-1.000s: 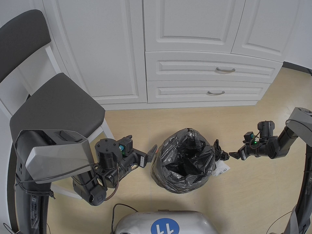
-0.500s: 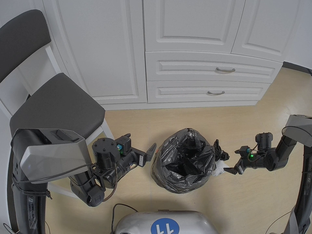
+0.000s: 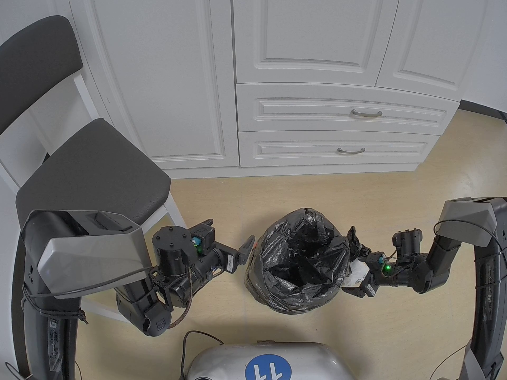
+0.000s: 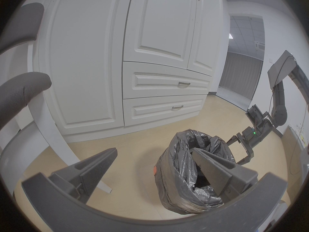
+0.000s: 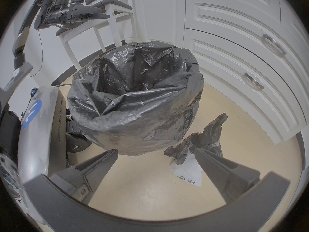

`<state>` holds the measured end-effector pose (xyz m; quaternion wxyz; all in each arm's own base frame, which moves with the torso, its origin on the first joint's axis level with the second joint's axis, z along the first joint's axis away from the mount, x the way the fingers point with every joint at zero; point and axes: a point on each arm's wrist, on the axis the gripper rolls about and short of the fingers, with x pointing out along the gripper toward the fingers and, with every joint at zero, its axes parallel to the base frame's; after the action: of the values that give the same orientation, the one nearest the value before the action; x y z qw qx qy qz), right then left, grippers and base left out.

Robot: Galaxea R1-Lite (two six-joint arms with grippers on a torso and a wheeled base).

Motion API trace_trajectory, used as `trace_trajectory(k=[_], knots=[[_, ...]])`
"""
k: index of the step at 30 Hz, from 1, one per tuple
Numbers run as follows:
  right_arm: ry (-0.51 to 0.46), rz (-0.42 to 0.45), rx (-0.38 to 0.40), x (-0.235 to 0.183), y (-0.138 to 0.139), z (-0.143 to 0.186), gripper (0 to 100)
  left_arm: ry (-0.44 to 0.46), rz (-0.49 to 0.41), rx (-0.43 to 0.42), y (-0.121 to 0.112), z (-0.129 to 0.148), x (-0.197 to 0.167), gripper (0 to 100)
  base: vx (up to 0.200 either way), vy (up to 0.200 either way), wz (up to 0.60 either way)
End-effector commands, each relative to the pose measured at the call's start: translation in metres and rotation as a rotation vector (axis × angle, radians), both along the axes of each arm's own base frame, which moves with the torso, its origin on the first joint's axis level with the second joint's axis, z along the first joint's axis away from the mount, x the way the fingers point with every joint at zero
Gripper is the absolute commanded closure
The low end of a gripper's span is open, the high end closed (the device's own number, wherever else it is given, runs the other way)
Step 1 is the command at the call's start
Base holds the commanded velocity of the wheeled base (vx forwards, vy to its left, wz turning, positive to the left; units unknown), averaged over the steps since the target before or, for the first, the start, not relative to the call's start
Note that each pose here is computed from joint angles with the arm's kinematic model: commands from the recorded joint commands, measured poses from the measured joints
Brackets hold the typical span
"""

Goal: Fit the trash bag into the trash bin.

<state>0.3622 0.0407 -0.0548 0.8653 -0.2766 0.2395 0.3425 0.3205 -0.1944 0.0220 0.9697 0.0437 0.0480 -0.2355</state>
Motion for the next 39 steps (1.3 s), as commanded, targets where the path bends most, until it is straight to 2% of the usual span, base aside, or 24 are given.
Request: trace_trajectory(k=[1, 12, 16, 17, 23, 25, 39], knots=[[0.006, 0.013, -0.002, 0.003, 0.004, -0.007, 0, 0.016, -0.002, 0.02, -0.001, -0.01, 0.001, 0, 0.0, 0.0, 0.0], [-0.07, 0.041, -0.011, 0.032, 0.012, -0.01, 0, 0.018, -0.016, 0.027, -0.006, -0.011, -0.002, 0, 0.0, 0.0, 0.0], [-0.027, 0.05, -0.019, 0.035, 0.011, -0.009, 0, 0.019, -0.019, 0.028, -0.007, -0.012, -0.003, 0, 0.0, 0.0, 0.0], [-0.024, 0.056, -0.016, 0.036, 0.011, -0.009, 100, 0.019, -0.019, 0.028, -0.007, -0.012, -0.003, 0, 0.0, 0.0, 0.0], [-0.038, 0.106, 0.052, 0.045, 0.011, -0.008, 100, 0.018, -0.016, 0.026, -0.006, -0.012, -0.003, 0, 0.0, 0.0, 0.0], [-0.072, 0.093, 0.074, 0.058, 0.005, -0.011, 100, 0.018, -0.016, 0.026, -0.006, -0.012, -0.003, 0, 0.0, 0.0, 0.0], [-0.122, -0.002, 0.174, 0.1, -0.003, -0.011, 100, 0.009, -0.016, 0.017, -0.007, -0.01, 0.0, 0, 0.0, 0.0, 0.0]])
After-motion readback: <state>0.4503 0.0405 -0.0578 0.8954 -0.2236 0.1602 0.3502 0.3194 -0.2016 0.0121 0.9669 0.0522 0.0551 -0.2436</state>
